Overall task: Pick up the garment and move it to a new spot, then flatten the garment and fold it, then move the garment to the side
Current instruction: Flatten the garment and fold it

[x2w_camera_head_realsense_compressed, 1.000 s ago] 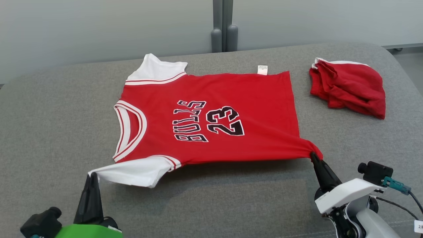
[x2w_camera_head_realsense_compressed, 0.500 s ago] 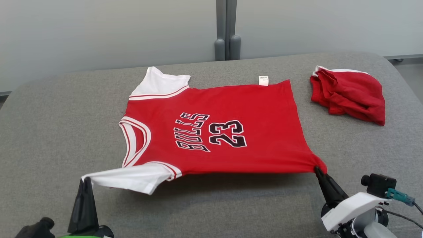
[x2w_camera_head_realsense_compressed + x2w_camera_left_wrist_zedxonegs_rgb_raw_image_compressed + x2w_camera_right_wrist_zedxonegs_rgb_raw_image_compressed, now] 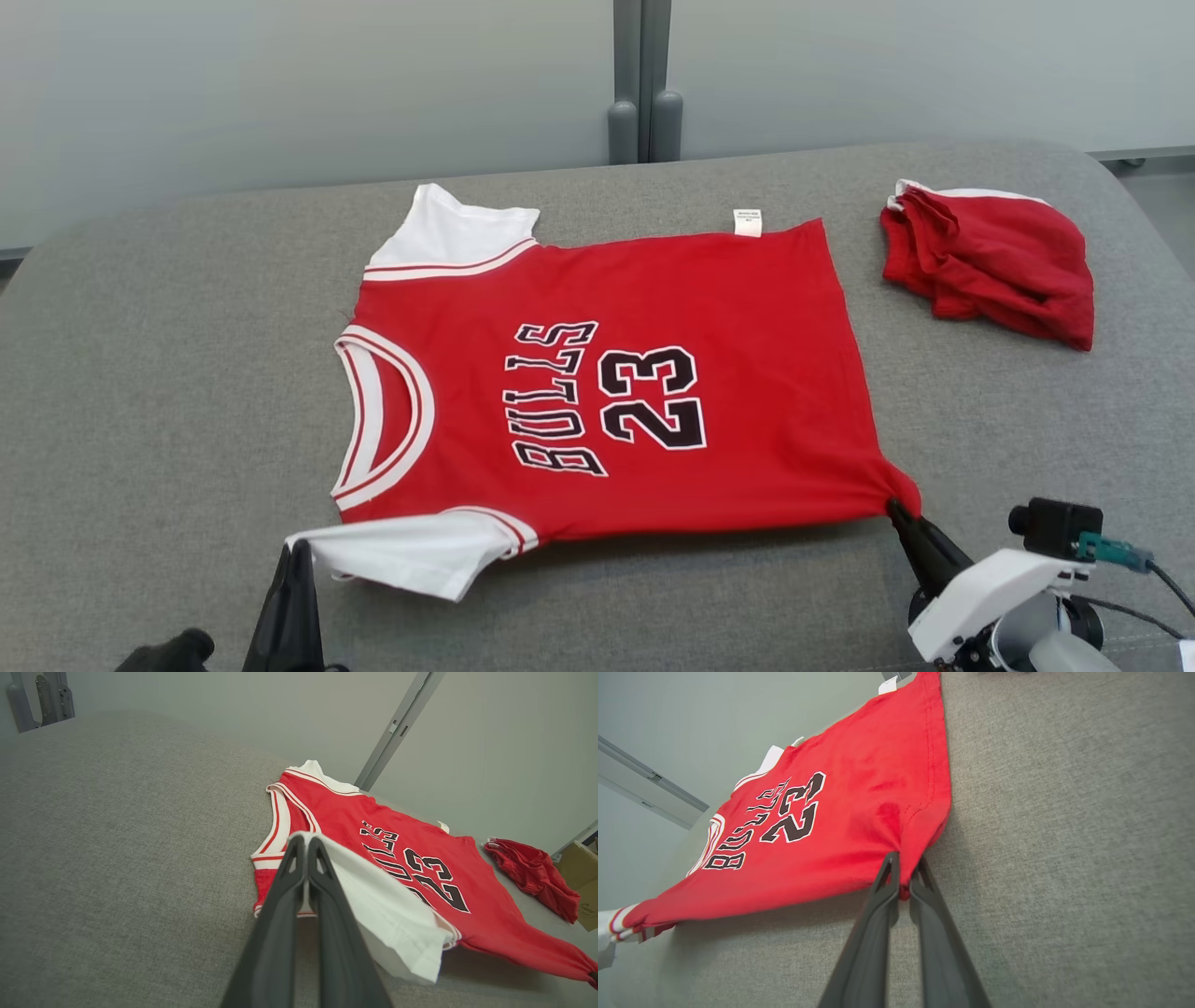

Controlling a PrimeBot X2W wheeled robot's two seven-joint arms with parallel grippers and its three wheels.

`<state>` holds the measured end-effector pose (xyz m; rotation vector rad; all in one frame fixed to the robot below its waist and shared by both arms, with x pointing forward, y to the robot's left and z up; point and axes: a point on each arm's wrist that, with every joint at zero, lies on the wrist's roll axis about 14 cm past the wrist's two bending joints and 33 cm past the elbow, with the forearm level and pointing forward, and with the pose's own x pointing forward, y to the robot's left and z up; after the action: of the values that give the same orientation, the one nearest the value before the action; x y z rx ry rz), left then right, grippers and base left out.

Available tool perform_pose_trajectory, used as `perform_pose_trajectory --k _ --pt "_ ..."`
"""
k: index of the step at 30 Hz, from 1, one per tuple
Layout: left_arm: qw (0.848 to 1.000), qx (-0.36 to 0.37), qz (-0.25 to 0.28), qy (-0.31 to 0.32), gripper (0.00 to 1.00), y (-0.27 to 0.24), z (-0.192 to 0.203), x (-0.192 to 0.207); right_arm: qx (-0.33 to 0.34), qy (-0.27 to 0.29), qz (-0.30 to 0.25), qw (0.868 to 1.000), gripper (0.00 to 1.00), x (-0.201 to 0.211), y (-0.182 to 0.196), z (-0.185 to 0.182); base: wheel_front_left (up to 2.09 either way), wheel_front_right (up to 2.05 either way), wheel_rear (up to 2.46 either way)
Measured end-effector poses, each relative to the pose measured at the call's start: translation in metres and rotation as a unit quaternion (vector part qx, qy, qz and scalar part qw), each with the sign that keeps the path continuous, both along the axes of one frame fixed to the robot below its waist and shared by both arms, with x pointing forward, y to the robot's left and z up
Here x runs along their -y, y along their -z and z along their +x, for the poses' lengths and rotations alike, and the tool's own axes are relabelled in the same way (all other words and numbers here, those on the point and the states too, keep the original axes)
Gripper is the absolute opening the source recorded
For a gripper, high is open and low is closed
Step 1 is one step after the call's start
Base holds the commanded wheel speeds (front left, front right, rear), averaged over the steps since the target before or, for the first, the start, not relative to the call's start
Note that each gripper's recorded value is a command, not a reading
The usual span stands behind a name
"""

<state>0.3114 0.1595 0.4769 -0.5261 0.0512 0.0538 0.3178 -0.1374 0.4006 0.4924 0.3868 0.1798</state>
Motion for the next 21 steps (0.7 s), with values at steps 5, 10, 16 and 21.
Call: perform_pose_trajectory --k 5,10,16,21 --pt "0.999 0.020 0.019 0.020 0.00 -0.010 0.029 0.010 -0.003 -0.023 -0.019 1.000 0.00 -0.003 -0.003 0.020 0.00 0.00 0.00" --pt "0.999 0.028 0.028 0.028 0.00 -0.015 0.055 0.014 0.001 -0.046 -0.041 0.998 0.00 -0.004 -0.010 0.044 0.00 0.00 0.00" --pt "0.998 0.016 0.040 0.041 0.00 -0.008 0.082 0.021 -0.006 -0.063 -0.064 0.996 0.00 -0.002 -0.012 0.070 0.00 0.00 0.00" --pt "0.997 -0.001 0.056 0.055 0.00 0.002 0.107 0.029 -0.021 -0.073 -0.079 0.994 0.00 -0.001 -0.009 0.093 0.00 0.00 0.00"
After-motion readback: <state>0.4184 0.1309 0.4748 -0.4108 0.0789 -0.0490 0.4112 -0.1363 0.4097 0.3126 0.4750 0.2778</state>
